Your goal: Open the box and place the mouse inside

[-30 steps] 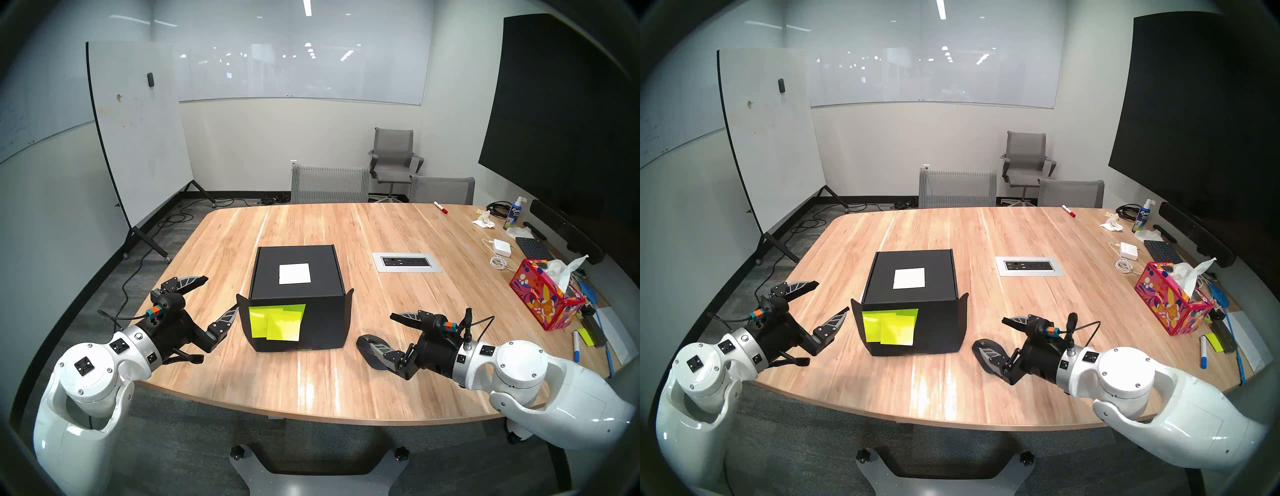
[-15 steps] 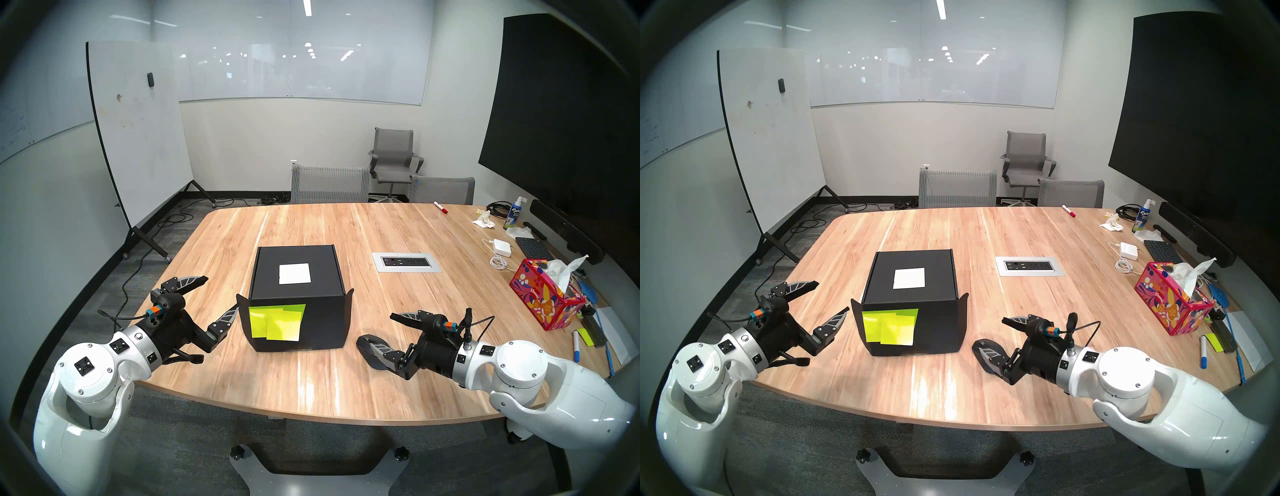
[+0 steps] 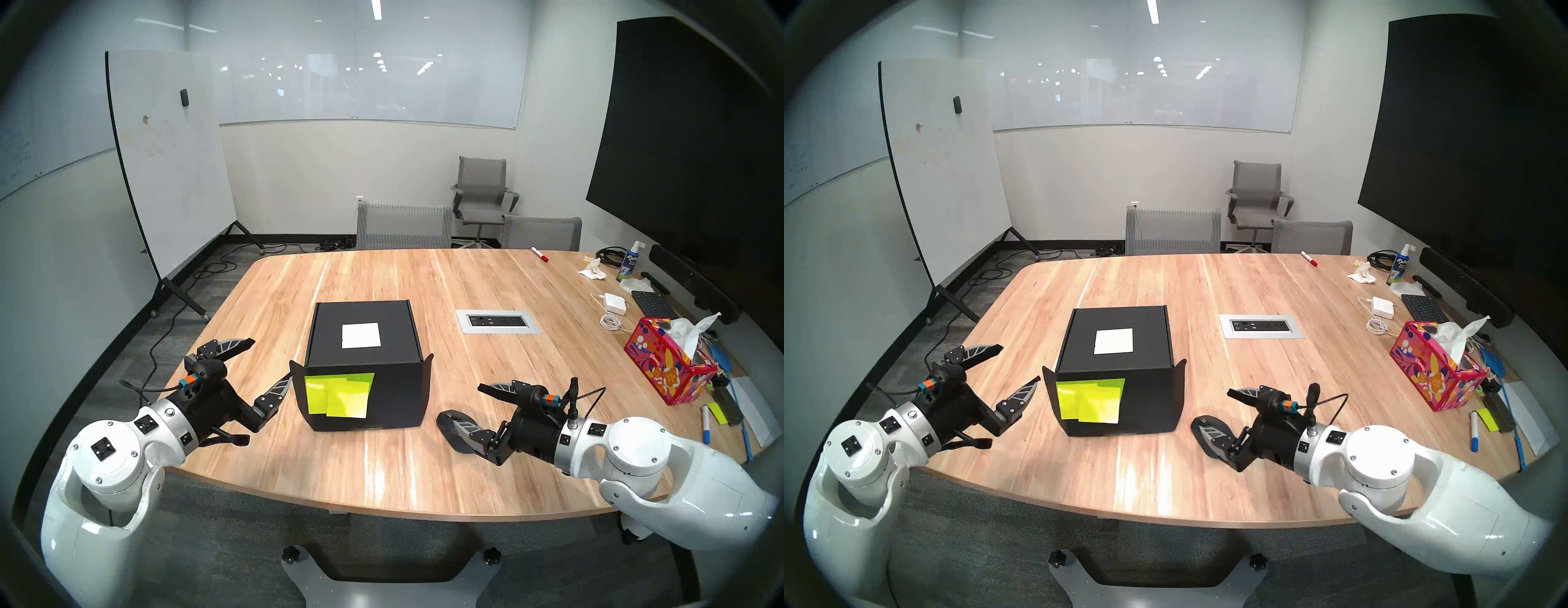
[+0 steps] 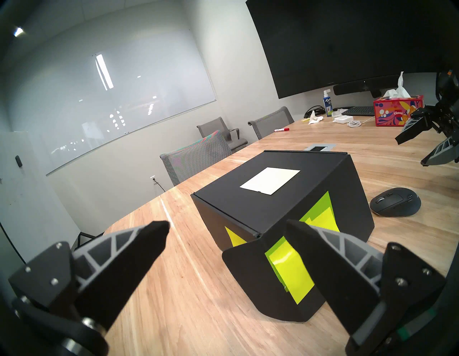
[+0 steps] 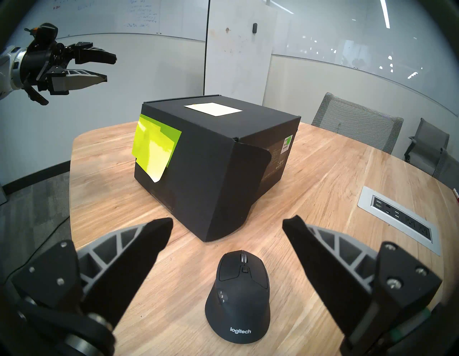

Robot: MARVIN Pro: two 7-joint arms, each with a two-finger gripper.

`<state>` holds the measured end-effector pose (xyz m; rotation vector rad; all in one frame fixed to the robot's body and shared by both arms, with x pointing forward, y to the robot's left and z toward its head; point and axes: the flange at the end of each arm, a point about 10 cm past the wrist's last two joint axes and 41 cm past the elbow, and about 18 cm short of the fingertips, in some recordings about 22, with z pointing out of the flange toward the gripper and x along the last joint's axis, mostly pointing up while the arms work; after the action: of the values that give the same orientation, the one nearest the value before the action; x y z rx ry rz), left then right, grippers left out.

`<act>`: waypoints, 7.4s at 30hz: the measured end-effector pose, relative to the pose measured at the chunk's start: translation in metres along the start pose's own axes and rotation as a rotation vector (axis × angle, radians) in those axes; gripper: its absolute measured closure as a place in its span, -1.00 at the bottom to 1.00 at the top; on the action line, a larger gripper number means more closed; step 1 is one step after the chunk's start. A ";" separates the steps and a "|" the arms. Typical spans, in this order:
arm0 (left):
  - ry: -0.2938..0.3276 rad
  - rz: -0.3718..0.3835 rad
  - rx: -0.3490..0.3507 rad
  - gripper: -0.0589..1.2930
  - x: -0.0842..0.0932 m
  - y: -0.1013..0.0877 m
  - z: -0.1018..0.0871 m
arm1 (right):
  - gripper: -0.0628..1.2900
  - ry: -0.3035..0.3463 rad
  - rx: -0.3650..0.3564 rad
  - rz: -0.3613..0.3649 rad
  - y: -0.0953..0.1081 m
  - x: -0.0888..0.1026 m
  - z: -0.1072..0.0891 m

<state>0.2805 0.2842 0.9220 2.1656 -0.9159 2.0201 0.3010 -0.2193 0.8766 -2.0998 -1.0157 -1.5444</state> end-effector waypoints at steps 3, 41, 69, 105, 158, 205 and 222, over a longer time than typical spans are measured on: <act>0.000 0.000 0.000 -0.97 0.000 0.000 0.000 | -0.85 0.000 0.000 0.000 0.000 0.000 0.000; -0.014 -0.019 -0.005 -0.97 -0.001 0.005 0.006 | -0.85 0.001 0.000 0.000 0.000 0.000 0.000; -0.090 -0.006 -0.146 -0.97 -0.015 0.000 0.042 | -0.85 0.001 0.000 0.000 0.000 0.000 0.000; -0.121 -0.044 -0.265 -0.97 -0.028 -0.055 0.064 | -0.85 0.001 0.000 0.000 0.000 0.000 0.000; -0.298 -0.093 -0.581 -0.97 -0.076 -0.081 0.104 | -0.85 0.002 0.000 0.000 0.000 0.001 0.000; -0.368 -0.169 -0.682 -0.96 -0.093 -0.088 0.111 | -0.85 0.002 0.000 0.000 0.000 0.001 0.000; -0.384 -0.175 -0.740 -0.96 -0.093 -0.086 0.113 | -0.85 0.002 0.000 0.000 0.000 0.001 0.000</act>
<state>0.4219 0.3445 0.8494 2.0886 -1.2053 0.9584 0.3011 -0.2191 0.8771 -2.0976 -1.0153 -1.5457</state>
